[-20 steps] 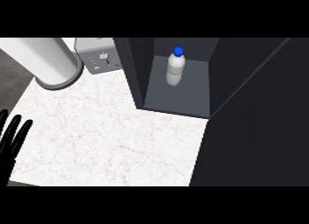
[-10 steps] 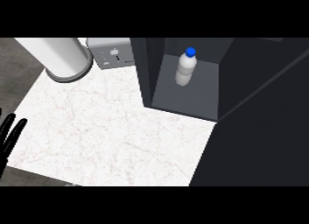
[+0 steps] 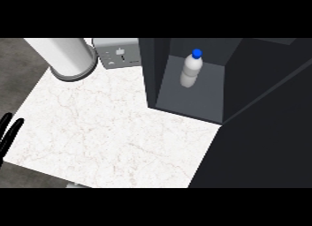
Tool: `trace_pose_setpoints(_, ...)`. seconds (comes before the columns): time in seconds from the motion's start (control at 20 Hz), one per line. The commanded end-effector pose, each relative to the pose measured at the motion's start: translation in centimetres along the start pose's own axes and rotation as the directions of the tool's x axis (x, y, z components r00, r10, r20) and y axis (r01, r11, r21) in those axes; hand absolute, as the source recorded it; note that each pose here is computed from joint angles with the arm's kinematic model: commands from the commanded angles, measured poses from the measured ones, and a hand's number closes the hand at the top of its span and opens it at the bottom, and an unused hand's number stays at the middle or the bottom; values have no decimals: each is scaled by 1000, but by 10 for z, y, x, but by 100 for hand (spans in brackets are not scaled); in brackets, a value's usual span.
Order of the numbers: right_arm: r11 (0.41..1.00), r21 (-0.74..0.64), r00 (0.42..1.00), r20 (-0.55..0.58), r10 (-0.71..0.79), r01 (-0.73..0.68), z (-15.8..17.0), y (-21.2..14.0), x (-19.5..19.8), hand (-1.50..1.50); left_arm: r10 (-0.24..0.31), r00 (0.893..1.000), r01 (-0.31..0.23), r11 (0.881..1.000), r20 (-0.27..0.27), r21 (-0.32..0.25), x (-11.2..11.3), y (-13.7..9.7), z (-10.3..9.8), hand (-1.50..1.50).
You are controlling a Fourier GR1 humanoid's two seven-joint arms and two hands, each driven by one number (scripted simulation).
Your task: Pick up the bottled water, place it into the cabinet and close the cabinet
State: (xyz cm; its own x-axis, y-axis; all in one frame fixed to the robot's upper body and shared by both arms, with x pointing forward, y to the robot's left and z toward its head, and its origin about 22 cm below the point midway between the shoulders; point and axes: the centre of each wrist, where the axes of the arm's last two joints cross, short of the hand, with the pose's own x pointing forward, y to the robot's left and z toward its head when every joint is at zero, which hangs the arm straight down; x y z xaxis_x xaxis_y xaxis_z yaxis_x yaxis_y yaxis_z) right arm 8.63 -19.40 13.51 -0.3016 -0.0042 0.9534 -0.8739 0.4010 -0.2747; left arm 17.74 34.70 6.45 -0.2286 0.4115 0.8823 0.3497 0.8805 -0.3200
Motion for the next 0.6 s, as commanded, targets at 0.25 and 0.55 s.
trace_pose_setpoints(0.25,993,95,998,15,63,-64,-17,1,11,150,-11,1000,11,1000,6,-14,6,6,-3,-150)
trace_pose_setpoints(0.55,999,46,999,39,-6,4,-20,1,5,150,10,1000,-10,1000,2,-4,5,8,-1,-150)
